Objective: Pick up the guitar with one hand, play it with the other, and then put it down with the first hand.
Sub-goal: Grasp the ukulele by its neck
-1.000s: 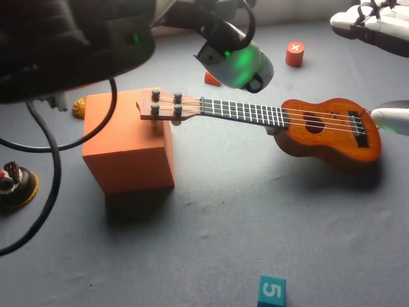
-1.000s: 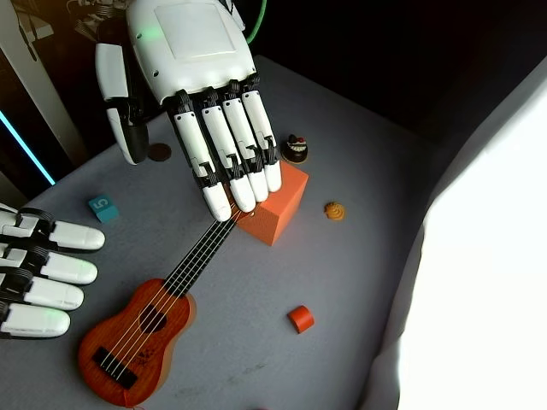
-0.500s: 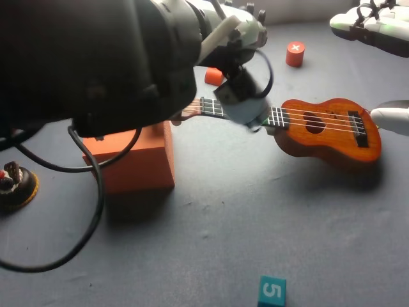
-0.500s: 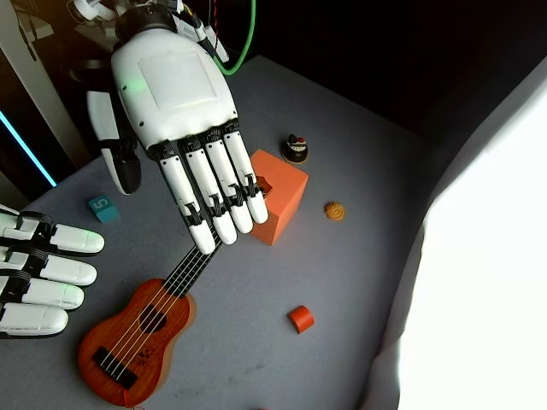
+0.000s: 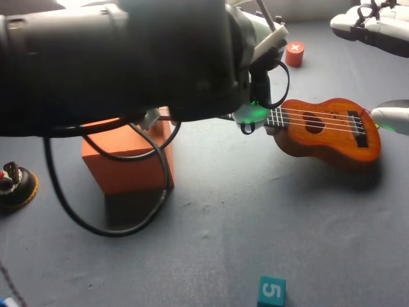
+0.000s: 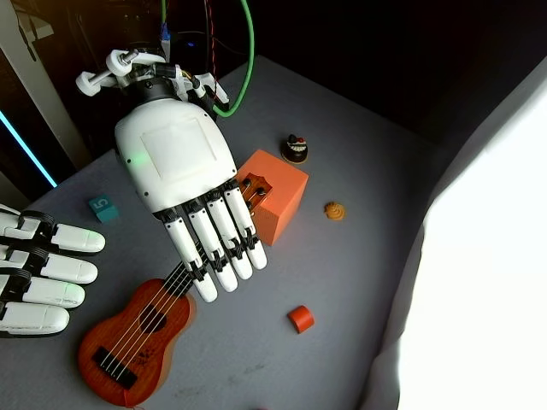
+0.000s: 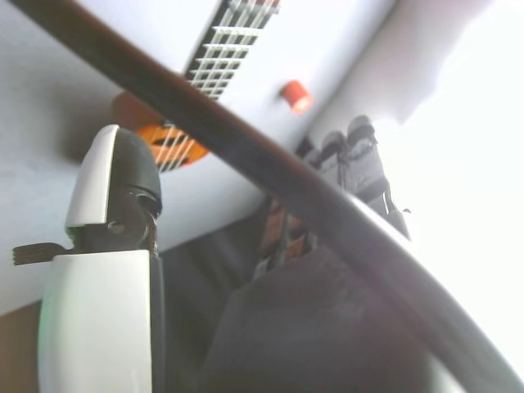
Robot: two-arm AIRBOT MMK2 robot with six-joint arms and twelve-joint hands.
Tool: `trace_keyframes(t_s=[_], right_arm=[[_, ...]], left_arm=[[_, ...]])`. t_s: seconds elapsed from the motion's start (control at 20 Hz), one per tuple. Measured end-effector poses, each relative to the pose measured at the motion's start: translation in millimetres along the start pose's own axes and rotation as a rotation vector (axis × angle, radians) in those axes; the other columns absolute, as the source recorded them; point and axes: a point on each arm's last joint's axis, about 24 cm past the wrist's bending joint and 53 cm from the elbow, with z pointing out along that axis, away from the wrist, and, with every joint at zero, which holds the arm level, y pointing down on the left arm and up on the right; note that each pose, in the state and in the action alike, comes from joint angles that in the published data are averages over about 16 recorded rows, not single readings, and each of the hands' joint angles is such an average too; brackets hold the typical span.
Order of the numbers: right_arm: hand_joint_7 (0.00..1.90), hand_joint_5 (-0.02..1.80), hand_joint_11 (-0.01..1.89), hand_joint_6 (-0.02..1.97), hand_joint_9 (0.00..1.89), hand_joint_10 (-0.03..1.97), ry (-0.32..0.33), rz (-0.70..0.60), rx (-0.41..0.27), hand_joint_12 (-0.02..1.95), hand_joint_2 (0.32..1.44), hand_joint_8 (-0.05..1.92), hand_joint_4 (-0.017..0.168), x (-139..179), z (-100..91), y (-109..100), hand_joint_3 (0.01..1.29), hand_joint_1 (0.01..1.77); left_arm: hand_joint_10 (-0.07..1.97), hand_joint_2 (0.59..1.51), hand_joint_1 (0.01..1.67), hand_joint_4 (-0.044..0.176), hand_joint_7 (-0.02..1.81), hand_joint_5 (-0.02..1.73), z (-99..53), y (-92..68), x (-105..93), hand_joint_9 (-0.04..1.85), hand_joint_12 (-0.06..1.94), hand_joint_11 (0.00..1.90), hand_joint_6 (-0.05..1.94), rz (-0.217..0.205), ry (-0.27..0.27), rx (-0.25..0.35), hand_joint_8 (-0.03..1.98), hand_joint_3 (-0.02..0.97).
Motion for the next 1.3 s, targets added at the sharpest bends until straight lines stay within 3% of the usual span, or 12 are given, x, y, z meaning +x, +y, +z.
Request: trace_keyframes(t_s=[0.55, 1.3], right_arm=[[0.11, 0.07, 0.02, 0.09, 0.06, 0.07, -0.001, 0.001, 0.000, 0.00, 1.30, 0.02, 0.005, 0, 0.0, 0, 0.03, 0.31], [0.13, 0.08, 0.02, 0.08, 0.06, 0.07, -0.001, 0.003, 0.000, 0.00, 1.30, 0.02, 0.005, 0, 0.1, 0, 0.02, 0.34]], left_arm=[[0.01, 1.060, 1.10, -0.003, 0.02, 0.02, 22.4, 17.3, 21.0, 0.02, -0.02, 0.02, -0.01, 0.057, -0.022, -0.100, -0.01, 0.011], [0.01, 1.017, 1.08, -0.002, 0.02, 0.02, 53.2, 28.9, 39.1, 0.02, -0.02, 0.02, -0.01, 0.100, -0.035, -0.134, -0.01, 0.011]])
